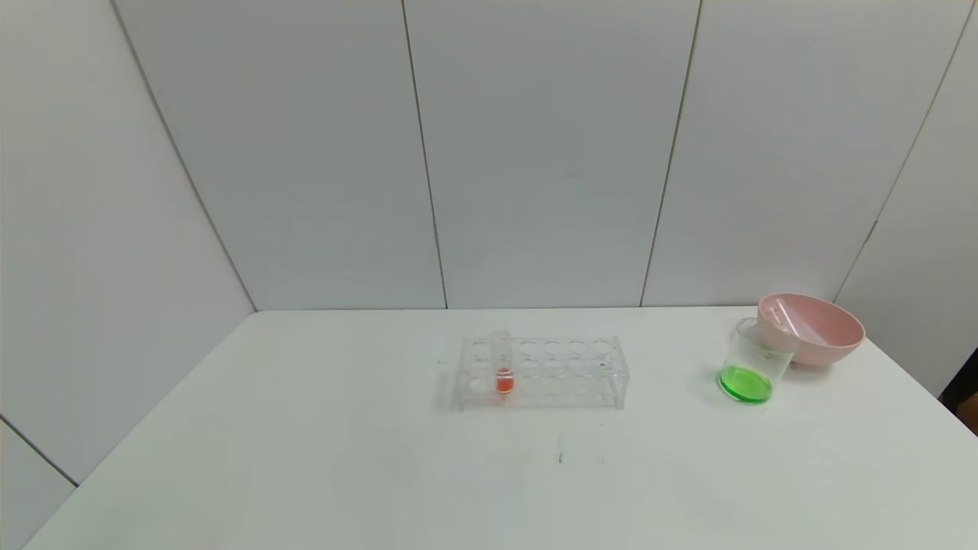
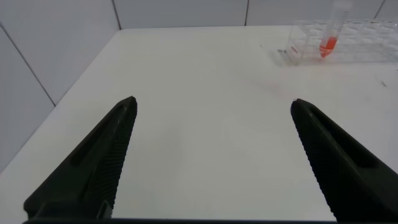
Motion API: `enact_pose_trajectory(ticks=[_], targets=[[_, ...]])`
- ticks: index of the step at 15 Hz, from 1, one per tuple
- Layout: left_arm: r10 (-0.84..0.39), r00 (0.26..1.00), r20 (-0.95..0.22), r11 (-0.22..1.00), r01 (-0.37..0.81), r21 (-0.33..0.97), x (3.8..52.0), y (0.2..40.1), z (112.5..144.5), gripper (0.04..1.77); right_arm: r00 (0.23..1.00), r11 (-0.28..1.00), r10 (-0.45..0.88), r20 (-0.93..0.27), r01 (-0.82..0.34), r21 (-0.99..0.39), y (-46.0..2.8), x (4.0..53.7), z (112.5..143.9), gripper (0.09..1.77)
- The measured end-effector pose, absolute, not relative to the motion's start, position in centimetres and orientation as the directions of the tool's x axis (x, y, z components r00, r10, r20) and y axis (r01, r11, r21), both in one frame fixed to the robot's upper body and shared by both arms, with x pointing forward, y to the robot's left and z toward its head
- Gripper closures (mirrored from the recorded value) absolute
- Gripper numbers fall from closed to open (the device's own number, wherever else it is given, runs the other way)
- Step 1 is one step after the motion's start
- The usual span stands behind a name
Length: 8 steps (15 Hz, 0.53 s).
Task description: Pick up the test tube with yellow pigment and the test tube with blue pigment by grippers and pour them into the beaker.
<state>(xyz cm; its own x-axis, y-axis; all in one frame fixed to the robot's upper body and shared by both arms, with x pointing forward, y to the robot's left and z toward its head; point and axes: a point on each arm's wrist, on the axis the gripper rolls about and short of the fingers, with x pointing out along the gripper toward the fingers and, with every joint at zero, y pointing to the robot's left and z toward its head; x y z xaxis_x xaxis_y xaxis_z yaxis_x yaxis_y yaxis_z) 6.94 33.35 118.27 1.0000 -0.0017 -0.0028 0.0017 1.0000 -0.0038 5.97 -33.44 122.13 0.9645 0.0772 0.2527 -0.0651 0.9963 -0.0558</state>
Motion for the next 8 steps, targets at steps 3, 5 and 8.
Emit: enact_pose_trajectory(ticks=[3,5,8], targets=[[-0.002,1.0,-0.003,1.0,0.002,-0.004,6.9,33.4,118.3,0.05,0.997,0.998,0.043,0.069,-0.041,-0.038,-33.5,6.8,119.1,0.16],[-0.002,1.0,-0.002,1.0,0.002,-0.003,6.9,33.4,118.3,0.05,1.0,0.999,-0.003,-0.008,0.002,-0.033,-33.6,6.9,118.2,0.16],[-0.002,1.0,-0.002,1.0,0.002,-0.004,6.9,33.4,118.3,0.05,1.0,1.0,-0.005,-0.003,0.005,-0.031,-33.6,6.9,118.2,0.16]])
